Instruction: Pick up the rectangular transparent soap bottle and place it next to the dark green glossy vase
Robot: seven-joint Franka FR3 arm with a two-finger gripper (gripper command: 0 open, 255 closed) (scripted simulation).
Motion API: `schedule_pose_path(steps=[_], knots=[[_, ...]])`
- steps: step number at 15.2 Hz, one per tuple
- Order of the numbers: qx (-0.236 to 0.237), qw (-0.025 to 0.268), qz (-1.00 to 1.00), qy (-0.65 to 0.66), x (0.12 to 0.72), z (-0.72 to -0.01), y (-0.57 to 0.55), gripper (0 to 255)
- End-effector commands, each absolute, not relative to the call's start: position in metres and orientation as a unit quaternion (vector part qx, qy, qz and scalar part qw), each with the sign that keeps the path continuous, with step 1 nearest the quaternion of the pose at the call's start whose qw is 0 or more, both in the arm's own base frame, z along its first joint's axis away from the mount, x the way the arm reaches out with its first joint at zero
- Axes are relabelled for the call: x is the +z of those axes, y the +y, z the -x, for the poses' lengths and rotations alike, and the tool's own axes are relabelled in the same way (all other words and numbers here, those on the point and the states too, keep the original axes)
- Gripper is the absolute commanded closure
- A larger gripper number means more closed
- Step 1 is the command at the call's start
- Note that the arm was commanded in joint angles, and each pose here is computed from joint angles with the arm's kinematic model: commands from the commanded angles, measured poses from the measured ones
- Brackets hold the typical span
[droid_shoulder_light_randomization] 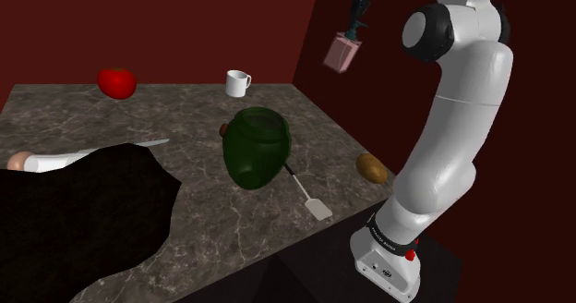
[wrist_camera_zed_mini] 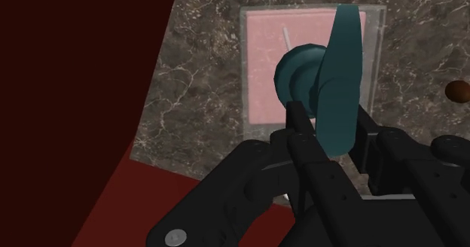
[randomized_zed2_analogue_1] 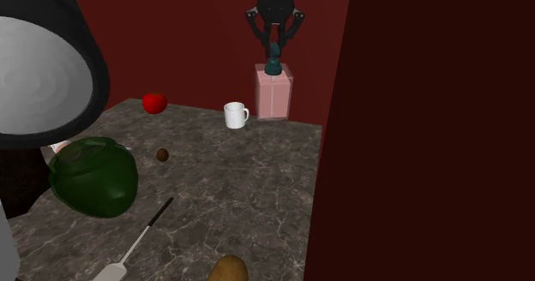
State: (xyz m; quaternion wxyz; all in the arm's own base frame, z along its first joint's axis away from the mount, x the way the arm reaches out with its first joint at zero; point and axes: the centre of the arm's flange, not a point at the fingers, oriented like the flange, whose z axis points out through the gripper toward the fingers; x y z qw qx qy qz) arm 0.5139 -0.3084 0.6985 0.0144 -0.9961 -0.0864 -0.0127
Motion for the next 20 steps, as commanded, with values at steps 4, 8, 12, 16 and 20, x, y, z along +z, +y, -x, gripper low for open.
schedule_pose_path(steps=[4,8,12,16,20], knots=[[-0.012,0.015,0.996,-0.087,0.713,-0.500,-0.286,255],[-0.012,0.015,0.996,-0.087,0.713,-0.473,-0.241,255],[-0.012,0.015,0.996,-0.087,0.714,-0.445,-0.195,255],[-0.012,0.015,0.996,-0.087,0.714,-0.418,-0.150,255],[-0.012,0.015,0.996,-0.087,0.714,-0.391,-0.105,255]])
